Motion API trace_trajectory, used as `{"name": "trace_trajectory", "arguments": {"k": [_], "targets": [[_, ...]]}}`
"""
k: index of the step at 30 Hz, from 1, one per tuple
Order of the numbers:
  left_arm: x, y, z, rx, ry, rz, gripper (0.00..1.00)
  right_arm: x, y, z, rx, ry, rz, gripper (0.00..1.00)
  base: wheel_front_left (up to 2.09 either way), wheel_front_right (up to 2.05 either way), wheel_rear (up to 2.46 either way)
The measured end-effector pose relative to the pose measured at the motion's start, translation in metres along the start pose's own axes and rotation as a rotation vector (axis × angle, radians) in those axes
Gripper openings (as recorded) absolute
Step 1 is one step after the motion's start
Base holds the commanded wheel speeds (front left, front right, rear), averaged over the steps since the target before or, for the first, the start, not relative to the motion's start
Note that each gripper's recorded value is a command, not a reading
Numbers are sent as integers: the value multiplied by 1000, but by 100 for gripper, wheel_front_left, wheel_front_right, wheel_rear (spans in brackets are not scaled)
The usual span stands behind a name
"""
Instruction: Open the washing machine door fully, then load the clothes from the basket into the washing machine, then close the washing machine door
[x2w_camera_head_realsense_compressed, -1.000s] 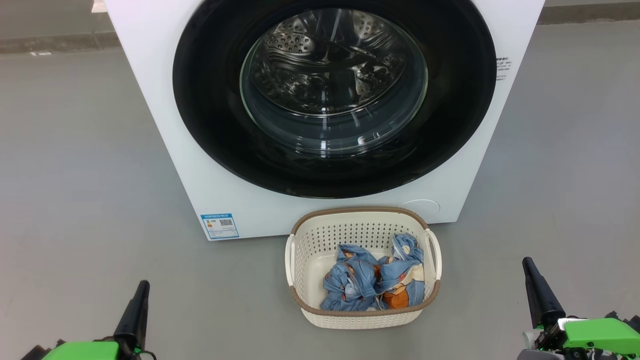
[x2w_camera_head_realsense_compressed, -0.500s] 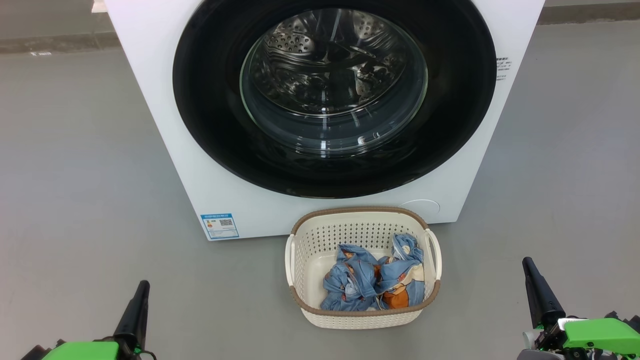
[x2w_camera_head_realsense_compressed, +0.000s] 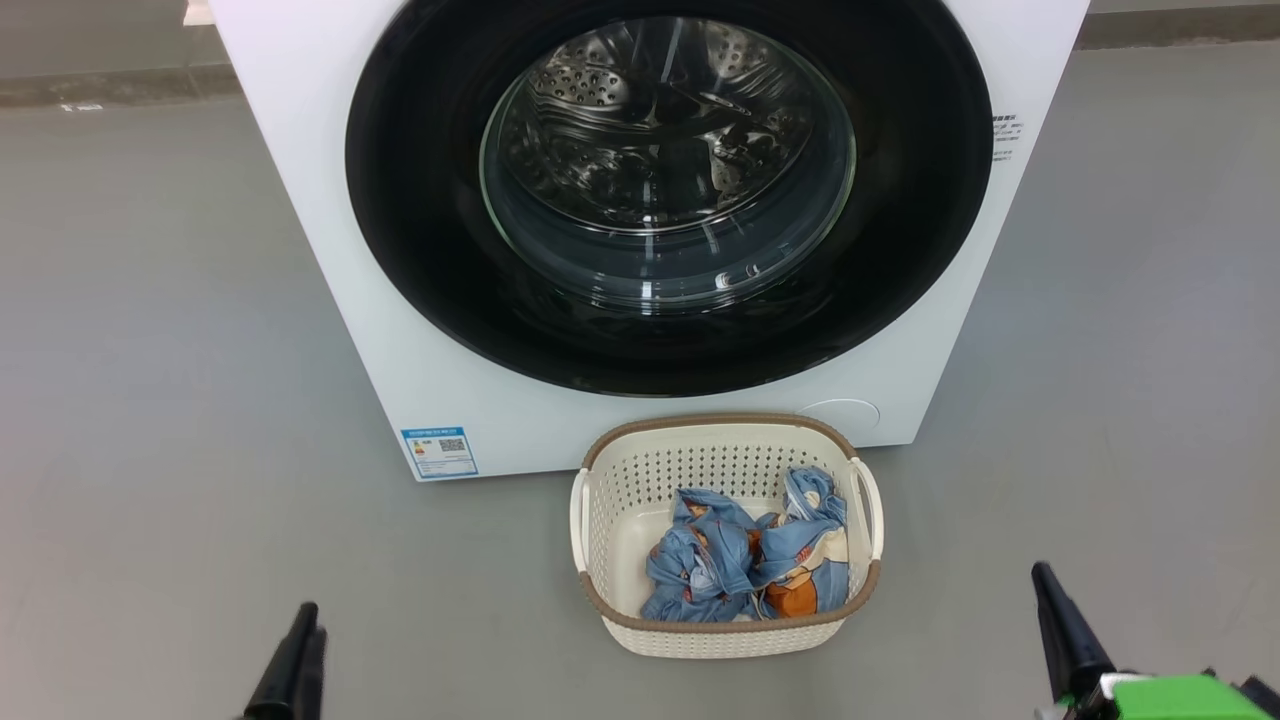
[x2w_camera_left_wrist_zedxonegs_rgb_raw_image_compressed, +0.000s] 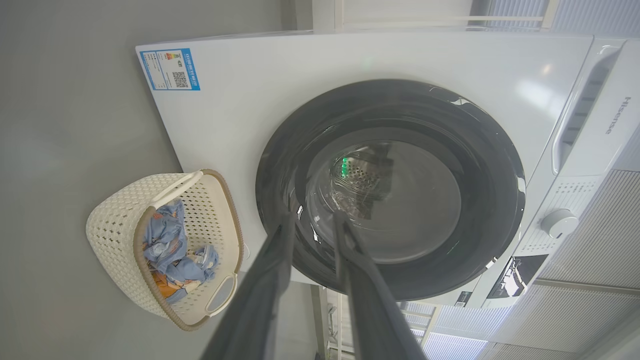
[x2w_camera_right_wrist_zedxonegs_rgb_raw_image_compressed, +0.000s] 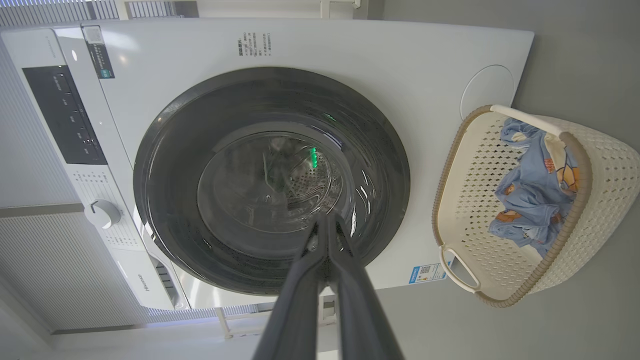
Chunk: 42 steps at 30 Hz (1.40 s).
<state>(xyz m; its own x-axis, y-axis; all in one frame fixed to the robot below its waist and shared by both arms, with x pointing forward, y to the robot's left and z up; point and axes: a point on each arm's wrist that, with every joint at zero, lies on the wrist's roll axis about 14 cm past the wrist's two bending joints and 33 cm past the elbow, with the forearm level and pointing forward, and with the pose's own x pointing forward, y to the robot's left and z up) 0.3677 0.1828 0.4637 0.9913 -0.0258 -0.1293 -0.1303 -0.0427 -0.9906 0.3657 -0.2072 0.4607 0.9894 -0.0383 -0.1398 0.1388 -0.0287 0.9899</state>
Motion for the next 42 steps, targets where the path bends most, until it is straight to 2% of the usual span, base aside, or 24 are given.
{"name": "trace_trajectory", "arguments": {"k": [4,16,42], "targets": [[-9,21,-4,-17,1,60,100,-7,-19,-1,9,-3,-55,100,0,0,0],[-8,15,-3,38,-18,45,100,-6,-18,-2,-41,-9,-55,100,0,0,0],[-4,1,-5,427,-18,8,100,4,0,-3,-422,-4,-7,100,0,0,0]]}}
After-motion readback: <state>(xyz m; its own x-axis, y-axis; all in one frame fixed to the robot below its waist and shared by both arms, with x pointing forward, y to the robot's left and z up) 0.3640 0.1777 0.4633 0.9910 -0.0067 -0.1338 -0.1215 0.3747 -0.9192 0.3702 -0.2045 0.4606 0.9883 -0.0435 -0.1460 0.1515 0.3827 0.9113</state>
